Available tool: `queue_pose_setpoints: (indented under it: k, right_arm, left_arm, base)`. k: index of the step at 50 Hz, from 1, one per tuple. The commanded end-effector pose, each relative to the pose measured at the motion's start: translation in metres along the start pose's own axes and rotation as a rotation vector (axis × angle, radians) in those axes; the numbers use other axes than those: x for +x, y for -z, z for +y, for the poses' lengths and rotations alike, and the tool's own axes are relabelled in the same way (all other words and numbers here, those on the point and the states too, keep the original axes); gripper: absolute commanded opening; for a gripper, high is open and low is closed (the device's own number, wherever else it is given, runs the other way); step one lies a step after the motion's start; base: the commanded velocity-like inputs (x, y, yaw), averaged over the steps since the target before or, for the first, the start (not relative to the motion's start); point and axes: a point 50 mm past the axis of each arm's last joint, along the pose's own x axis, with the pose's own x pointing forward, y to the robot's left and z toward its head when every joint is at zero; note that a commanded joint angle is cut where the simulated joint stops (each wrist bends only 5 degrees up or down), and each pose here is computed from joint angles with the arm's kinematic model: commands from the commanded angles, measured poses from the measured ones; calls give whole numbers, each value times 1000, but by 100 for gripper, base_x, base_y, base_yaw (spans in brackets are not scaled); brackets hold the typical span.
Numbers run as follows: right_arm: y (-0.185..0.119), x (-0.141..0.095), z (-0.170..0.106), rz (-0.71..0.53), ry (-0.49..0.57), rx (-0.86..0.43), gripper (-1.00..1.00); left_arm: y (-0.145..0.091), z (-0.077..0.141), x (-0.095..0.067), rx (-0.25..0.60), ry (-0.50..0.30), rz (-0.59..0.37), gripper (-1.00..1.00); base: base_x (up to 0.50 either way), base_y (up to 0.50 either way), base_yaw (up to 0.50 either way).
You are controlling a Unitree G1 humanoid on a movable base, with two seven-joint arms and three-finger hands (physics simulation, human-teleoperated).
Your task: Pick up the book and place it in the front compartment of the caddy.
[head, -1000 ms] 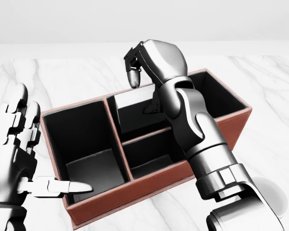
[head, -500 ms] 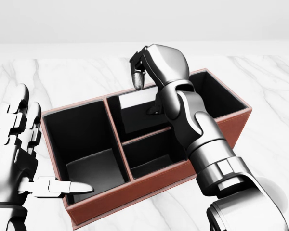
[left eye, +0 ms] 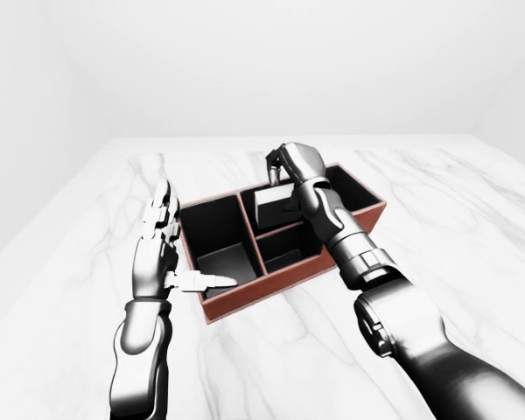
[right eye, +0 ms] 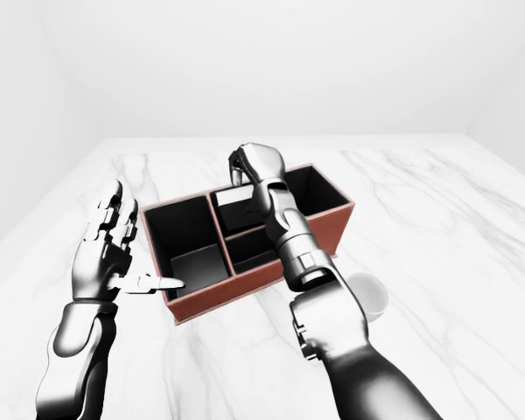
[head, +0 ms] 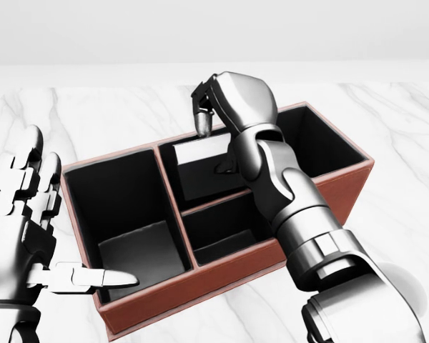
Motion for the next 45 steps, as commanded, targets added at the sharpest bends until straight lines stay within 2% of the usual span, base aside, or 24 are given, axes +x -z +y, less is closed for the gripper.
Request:
queue_pose_setpoints:
  k: [1,45]
  right_arm:
    - [-6,4,-9,-14,57,-1,-100]
    - [-5,5,0,8,62,-37,-100]
  left_arm:
    - [-1,0,0,1,-1,-3,100]
    - [-1,0,0,0,-1,-3,100]
  base:
    - [0,0,0]
    - [0,0,0]
